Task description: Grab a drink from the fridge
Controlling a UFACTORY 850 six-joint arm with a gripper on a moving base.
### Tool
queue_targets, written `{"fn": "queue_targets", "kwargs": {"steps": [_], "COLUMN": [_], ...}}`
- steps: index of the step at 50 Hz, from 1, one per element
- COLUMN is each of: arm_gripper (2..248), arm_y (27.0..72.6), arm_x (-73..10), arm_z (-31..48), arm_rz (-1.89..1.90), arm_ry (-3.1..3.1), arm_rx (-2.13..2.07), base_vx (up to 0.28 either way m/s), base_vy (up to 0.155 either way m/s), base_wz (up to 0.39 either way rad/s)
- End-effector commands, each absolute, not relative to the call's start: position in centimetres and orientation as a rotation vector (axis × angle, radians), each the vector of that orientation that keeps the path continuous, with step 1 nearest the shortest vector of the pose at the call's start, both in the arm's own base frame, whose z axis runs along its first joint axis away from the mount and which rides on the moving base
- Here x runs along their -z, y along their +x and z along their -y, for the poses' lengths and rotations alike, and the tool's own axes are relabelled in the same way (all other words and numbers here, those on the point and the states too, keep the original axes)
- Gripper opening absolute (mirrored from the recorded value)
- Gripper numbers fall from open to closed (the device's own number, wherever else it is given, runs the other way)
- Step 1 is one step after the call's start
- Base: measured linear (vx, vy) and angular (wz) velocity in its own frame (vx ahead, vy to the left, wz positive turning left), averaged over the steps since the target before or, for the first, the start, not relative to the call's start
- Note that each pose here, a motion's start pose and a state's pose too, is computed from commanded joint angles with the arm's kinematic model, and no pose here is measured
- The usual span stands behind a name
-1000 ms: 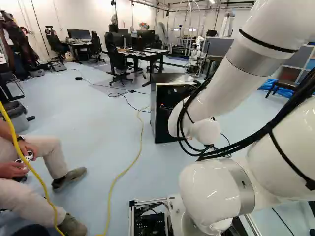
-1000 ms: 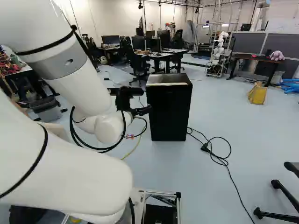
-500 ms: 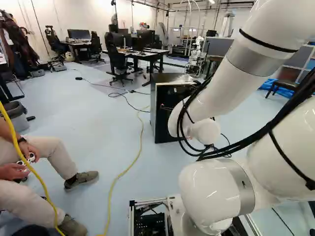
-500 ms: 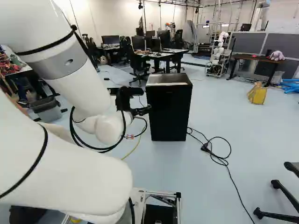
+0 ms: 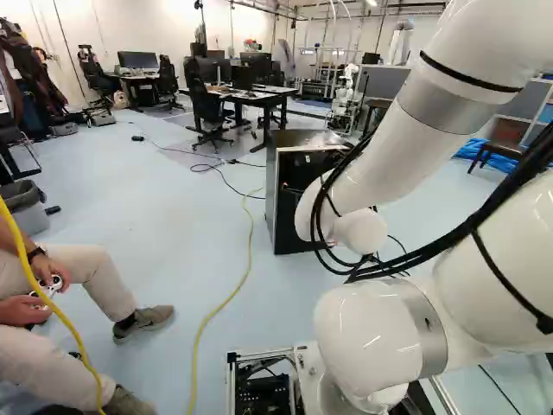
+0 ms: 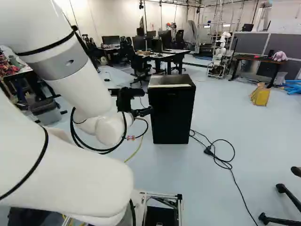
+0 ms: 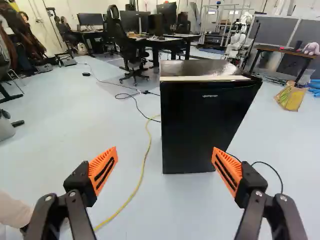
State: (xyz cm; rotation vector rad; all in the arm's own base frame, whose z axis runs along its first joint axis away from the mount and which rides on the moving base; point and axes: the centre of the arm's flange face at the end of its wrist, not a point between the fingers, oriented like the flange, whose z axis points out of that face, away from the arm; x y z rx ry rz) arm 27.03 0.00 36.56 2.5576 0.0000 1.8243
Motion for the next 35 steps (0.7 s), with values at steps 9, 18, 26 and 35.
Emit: {"fn": "queue_targets", "kwargs": {"steps": [9,18,26,35], "arm_gripper": [247,247,247,247], "arm_y": [27.03,27.03,27.03,27.03], "arm_x": [-36.56,-36.56,-36.56,-36.56], "arm_z": [0.00,0.00,0.00,0.00], "arm_rz": [0.000,0.000,0.000,0.000], "arm_ry": [2.558,2.558,2.558,2.558], "arm_rx": [-1.824,-1.824,-1.824,-1.824], "base_vx": [0.058,0.059,0.060,0.057], "base_vy": [0.034,0.032,0.031,0.029], "base_wz": [-0.006,-0.009,-0.008,-0.007]}}
